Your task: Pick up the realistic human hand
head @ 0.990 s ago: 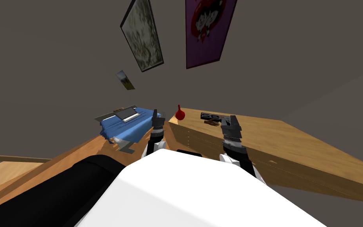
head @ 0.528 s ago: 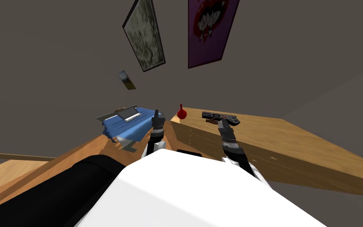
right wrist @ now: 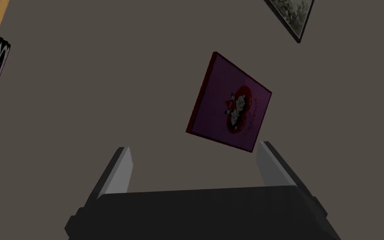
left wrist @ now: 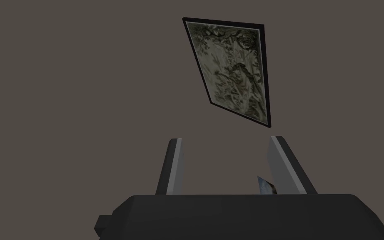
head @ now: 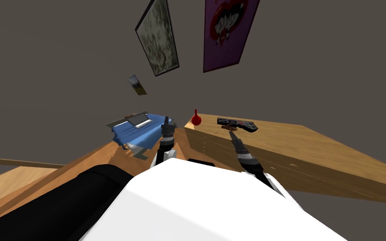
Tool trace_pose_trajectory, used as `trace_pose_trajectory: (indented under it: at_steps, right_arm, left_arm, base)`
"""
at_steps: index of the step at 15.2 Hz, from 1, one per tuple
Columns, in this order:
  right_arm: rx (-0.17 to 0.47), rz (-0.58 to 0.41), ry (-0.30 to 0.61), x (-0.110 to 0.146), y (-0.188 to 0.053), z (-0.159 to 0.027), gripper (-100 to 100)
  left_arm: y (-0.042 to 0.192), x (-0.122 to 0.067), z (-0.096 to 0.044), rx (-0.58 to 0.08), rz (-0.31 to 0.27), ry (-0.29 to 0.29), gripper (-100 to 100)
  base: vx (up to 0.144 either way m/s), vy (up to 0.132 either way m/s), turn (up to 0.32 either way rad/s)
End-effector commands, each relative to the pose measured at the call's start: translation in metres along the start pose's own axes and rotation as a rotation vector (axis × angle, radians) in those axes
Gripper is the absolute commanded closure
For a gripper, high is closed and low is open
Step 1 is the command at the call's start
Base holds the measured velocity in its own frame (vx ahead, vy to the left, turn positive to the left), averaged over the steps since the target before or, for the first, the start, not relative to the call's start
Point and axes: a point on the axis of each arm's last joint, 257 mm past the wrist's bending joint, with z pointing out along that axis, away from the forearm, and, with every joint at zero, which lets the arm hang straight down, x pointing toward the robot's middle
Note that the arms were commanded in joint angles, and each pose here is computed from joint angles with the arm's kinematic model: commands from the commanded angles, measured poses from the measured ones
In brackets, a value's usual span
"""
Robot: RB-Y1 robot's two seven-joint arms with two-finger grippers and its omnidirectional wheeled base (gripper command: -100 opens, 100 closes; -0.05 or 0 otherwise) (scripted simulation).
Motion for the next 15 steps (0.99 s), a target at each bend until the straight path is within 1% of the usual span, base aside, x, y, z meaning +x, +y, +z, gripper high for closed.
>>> trace_pose_trajectory:
  at_steps: [1, 2, 3, 4, 5, 6, 7, 8, 9, 10, 11, 12, 13, 14, 15]
  right_arm:
    - [0.017, -0.048, 0.054, 0.008, -0.014, -0.008, -100]
    - [0.026, -0.093, 0.096, 0.015, -0.023, -0.013, -100]
    - [0.037, -0.103, 0.116, 0.016, -0.030, -0.016, -100]
    - [0.037, -0.103, 0.116, 0.016, -0.030, -0.016, -100]
    - [0.053, -0.157, 0.172, 0.023, -0.044, -0.025, -100]
    - [0.057, -0.161, 0.179, 0.023, -0.046, -0.026, -100]
    - [0.065, -0.211, 0.227, 0.028, -0.056, -0.034, -100]
    - [0.077, -0.221, 0.245, 0.029, -0.064, -0.038, -100]
    - [0.077, -0.221, 0.245, 0.029, -0.064, -0.038, -100]
    - [0.092, -0.276, 0.301, 0.033, -0.078, -0.048, -100]
    - [0.097, -0.284, 0.313, 0.033, -0.082, -0.051, -100]
    - [0.110, -0.334, 0.361, 0.036, -0.095, -0.061, -100]
    - [0.117, -0.347, 0.380, 0.035, -0.100, -0.065, -100]
    - [0.116, -0.349, 0.383, 0.034, -0.100, -0.065, -100]
    - [0.135, -0.406, 0.440, 0.036, -0.117, -0.078, -100]
  left_arm:
    - [0.000, 0.000, 0.000, 0.000, 0.000, 0.000, 0]
    - [0.000, 0.000, 0.000, 0.000, 0.000, 0.000, 0]
    - [0.000, 0.000, 0.000, 0.000, 0.000, 0.000, 0]
    - [0.000, 0.000, 0.000, 0.000, 0.000, 0.000, 0]
    - [0.000, 0.000, 0.000, 0.000, 0.000, 0.000, 0]
    - [0.000, 0.000, 0.000, 0.000, 0.000, 0.000, 0]
    - [0.000, 0.000, 0.000, 0.000, 0.000, 0.000, 0]
    - [0.000, 0.000, 0.000, 0.000, 0.000, 0.000, 0]
    - [0.000, 0.000, 0.000, 0.000, 0.000, 0.000, 0]
    - [0.000, 0.000, 0.000, 0.000, 0.000, 0.000, 0]
    - [0.000, 0.000, 0.000, 0.000, 0.000, 0.000, 0]
    - [0.000, 0.000, 0.000, 0.000, 0.000, 0.000, 0]
    - [0.000, 0.000, 0.000, 0.000, 0.000, 0.000, 0]
    - [0.000, 0.000, 0.000, 0.000, 0.000, 0.000, 0]
    - [0.000, 0.000, 0.000, 0.000, 0.000, 0.000, 0]
  base:
    - [-0.070, 0.086, 0.016]
    - [-0.074, 0.095, 0.034]
    - [-0.071, 0.092, 0.021]
    - [-0.046, 0.064, -0.003]
    - [-0.037, 0.079, 0.022]
    - [-0.044, 0.086, 0.026]
    - [-0.059, 0.093, 0.039]
    - [-0.055, 0.099, 0.034]
    - [-0.037, 0.072, 0.002]
    - [-0.042, 0.077, 0.024]
    - [-0.046, 0.081, 0.030]
    - [-0.054, 0.091, 0.050]
    - [-0.057, 0.096, 0.042]
    - [-0.039, 0.072, 0.007]
    - [-0.046, 0.072, 0.039]
